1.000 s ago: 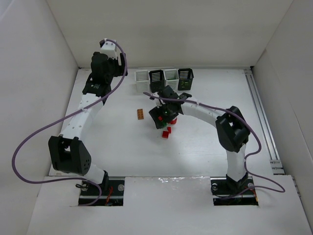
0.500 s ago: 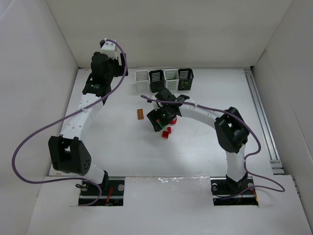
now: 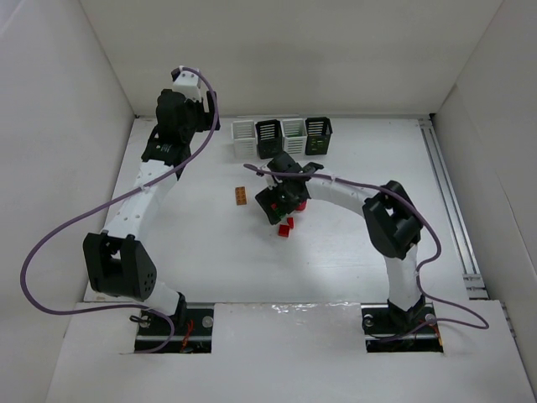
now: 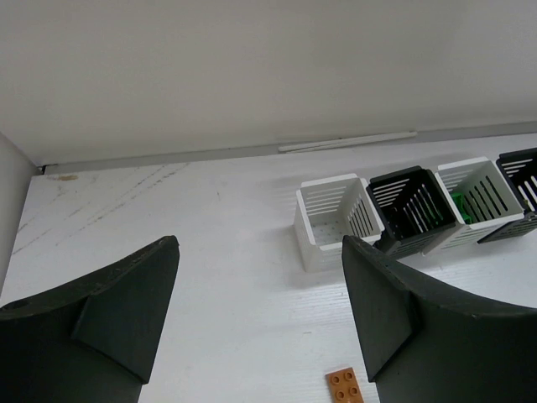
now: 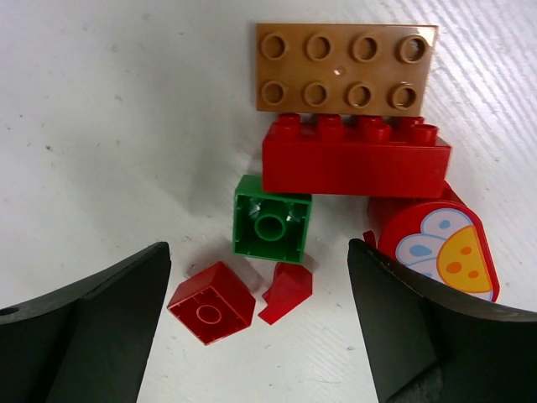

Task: Sort the legos into containers by color

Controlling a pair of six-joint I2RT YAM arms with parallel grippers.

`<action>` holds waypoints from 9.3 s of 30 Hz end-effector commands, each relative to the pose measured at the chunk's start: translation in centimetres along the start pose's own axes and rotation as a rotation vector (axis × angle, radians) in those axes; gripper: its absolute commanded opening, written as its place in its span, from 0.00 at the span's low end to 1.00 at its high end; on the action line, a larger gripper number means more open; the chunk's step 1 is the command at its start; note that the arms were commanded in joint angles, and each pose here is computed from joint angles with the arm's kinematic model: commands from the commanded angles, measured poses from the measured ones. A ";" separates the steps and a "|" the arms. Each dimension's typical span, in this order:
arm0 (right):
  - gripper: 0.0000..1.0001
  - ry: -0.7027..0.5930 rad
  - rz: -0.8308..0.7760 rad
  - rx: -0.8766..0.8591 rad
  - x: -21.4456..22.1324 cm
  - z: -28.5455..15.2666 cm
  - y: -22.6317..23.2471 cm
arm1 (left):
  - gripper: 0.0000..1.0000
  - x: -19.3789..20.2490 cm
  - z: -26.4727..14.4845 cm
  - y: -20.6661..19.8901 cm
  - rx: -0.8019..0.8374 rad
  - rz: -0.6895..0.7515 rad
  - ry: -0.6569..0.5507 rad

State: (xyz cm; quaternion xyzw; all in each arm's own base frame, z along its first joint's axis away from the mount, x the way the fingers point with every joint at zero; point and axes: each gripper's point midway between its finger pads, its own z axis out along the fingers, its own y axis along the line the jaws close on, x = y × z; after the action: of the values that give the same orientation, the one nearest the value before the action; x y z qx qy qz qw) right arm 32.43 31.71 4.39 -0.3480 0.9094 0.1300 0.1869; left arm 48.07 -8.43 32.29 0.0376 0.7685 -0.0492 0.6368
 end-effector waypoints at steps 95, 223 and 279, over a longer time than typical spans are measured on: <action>0.78 -0.683 0.076 0.325 -24.2 -14.0 -18.6 | 1.00 10.6 -1.6 -1.7 0.047 -0.031 0.280; 0.81 -0.649 0.227 0.364 -14.6 -23.4 -22.7 | 0.38 9.0 15.5 -16.1 0.152 -0.072 0.232; 0.57 -0.208 -0.389 0.106 -9.7 -0.9 -5.8 | 1.00 -0.6 -0.6 11.3 -0.205 -0.259 0.074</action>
State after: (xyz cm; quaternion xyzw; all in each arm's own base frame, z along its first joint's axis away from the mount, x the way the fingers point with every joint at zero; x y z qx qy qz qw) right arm 43.12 33.23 6.16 -0.5009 0.8080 0.0742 0.3014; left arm 49.04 3.16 29.83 -0.1358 0.8108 -0.0444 0.5675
